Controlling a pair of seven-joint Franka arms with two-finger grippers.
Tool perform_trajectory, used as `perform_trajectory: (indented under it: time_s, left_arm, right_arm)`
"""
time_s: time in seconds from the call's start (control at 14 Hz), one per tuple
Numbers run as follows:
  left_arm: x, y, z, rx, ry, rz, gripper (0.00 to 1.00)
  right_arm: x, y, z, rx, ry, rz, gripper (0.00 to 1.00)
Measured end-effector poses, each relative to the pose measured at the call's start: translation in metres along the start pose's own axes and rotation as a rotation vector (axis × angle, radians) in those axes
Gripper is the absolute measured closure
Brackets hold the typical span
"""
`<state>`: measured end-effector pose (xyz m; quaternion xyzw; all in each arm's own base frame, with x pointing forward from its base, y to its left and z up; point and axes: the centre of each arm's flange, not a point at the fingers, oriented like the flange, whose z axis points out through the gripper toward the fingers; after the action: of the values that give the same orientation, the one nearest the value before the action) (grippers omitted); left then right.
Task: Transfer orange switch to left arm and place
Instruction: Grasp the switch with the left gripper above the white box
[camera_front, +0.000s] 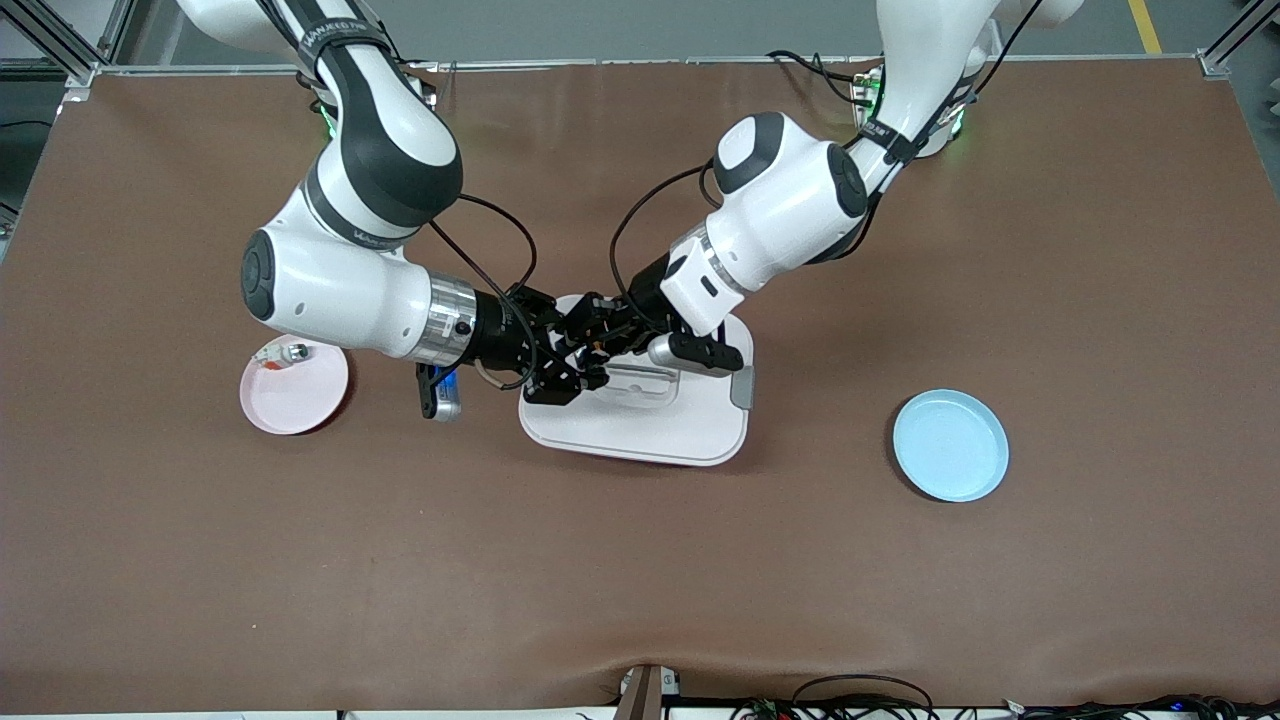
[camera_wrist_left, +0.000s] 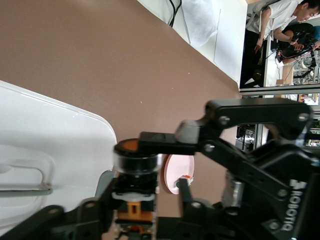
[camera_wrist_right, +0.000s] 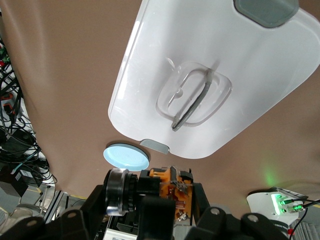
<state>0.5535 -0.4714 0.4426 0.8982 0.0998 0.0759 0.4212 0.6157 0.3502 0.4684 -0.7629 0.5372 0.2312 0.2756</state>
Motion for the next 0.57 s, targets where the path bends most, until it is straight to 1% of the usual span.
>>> perform_trajectory:
  time_s: [0.07,0.14,0.21,0.57]
  left_arm:
    - [-0.0001,-0.0003,0.0011,0.004,0.000,0.007,0.54]
    - [0.0001,-0.0010,0.0016,0.010,0.002,0.017,0.59]
    - [0.0007,-0.0011,0.0018,0.013,0.004,0.024,0.67]
    - [0.0020,-0.0003,0.0008,0.017,0.009,0.035,0.66]
  right_arm:
    - [0.0000,-0.0004,0.0004,0.000,0.000,0.000,0.27]
    - [0.0000,-0.0010,0.0004,0.001,0.000,0.000,0.27]
    - [0.0003,-0.0016,-0.0001,0.004,0.001,0.001,0.27]
    - [-0.0002,-0.0029,-0.0001,0.009,0.001,0.000,0.27]
